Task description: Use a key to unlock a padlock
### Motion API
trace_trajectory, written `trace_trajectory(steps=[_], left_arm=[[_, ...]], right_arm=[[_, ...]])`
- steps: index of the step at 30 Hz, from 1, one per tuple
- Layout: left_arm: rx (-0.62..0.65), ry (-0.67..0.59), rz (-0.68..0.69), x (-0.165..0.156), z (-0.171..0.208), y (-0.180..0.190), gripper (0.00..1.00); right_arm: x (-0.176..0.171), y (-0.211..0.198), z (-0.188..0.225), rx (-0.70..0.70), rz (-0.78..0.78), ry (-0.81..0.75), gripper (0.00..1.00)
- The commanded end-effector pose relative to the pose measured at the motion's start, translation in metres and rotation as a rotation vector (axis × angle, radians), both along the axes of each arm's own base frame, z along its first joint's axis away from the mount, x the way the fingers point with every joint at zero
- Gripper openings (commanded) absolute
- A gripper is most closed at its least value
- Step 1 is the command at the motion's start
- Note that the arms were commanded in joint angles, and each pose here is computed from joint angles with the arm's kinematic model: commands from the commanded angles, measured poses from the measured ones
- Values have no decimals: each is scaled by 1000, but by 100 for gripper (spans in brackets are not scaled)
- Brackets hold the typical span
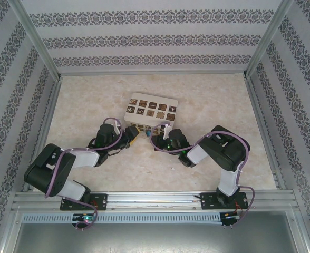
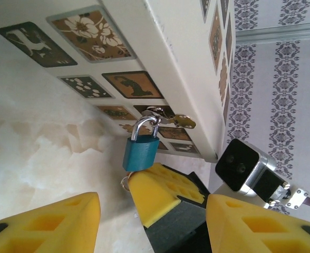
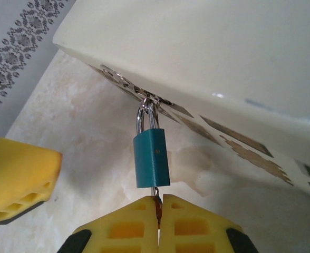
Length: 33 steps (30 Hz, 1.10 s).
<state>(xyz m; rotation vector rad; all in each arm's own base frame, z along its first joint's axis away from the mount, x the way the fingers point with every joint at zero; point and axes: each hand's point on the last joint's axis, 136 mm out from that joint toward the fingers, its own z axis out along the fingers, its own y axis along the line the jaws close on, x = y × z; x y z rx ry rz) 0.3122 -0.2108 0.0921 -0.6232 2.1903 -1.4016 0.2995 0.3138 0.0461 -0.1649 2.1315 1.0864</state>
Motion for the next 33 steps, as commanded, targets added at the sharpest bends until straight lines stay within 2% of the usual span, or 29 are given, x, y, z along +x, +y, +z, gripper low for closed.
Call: trace_trajectory(steps=[1,16,33], left_arm=[[-66,-79,-10,9,21,-5,54],[-124,-93,-58,18,8,-21,47],[-262,-66,-65,30,-8,-45,39]], right_arm=[[-2,7,14,91,17,25,0],[-4,13,31,225,0,110,0],[-5,15,31,253,-4,153,0]])
